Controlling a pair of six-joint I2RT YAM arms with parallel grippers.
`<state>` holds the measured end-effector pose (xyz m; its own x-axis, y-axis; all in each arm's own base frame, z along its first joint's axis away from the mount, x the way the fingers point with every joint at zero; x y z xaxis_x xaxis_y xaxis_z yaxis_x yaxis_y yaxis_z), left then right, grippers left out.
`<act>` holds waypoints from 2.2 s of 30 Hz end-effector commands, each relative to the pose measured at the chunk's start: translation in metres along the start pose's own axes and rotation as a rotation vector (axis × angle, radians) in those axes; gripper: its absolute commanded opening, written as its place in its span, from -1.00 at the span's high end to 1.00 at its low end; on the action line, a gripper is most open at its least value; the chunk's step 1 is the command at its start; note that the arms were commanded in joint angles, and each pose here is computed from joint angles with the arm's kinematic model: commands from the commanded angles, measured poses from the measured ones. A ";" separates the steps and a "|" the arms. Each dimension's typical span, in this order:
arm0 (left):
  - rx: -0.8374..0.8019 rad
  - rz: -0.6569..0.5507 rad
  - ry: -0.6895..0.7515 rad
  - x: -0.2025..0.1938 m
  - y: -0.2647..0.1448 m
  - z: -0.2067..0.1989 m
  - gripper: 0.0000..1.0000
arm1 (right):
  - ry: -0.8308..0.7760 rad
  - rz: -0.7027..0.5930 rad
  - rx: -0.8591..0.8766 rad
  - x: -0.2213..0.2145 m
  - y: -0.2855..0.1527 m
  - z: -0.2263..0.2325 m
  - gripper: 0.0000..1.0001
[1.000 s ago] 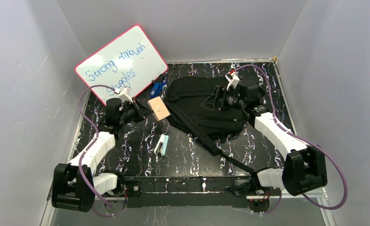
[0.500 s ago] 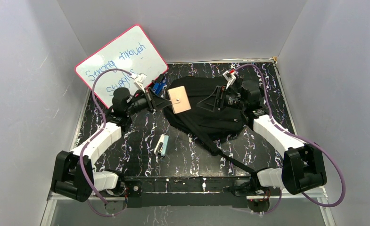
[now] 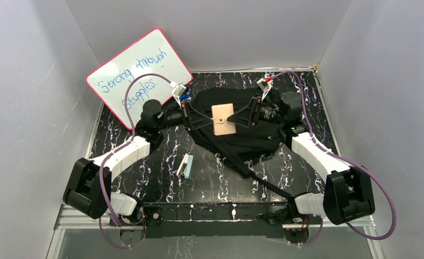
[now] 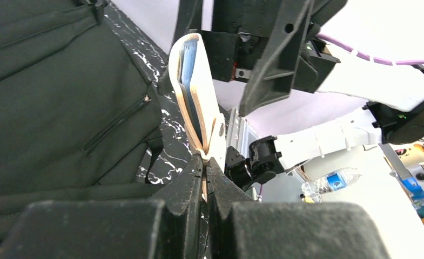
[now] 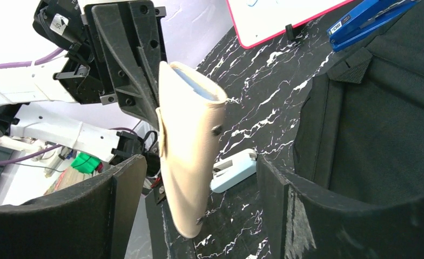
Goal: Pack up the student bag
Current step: Pick up the personal item from the center of the board, then place the personal item in the student bag.
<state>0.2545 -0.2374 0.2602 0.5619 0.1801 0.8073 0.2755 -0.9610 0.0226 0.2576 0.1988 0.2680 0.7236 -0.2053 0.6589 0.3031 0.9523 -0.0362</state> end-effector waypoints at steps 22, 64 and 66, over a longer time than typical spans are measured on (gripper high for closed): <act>-0.030 -0.097 0.104 0.022 0.012 -0.007 0.34 | -0.045 -0.058 0.051 0.018 -0.009 0.027 0.94; 0.181 0.342 1.189 -0.067 0.156 0.066 -0.76 | -0.065 -0.570 -1.362 0.022 -0.169 -0.013 1.00; 0.191 0.331 1.193 -0.068 0.161 0.070 -0.74 | -0.060 -0.561 -1.346 0.020 -0.167 -0.014 1.00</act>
<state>0.2911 -0.3745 0.1359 -0.2895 -0.5337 0.7946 0.3496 -0.8317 -0.4313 0.2287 0.0291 0.2685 0.3429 -0.4060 0.8471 0.8638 -0.2179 -0.4542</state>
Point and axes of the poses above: each gripper's point midway between its finger pads, its own y axis out along the fingers, its own z axis along the line the jaws close on, x = y × z, the point moved 6 cm from there along -y, back along the fingers, and after that the axes turned 7 degrees about y, right-handed, at the moved point
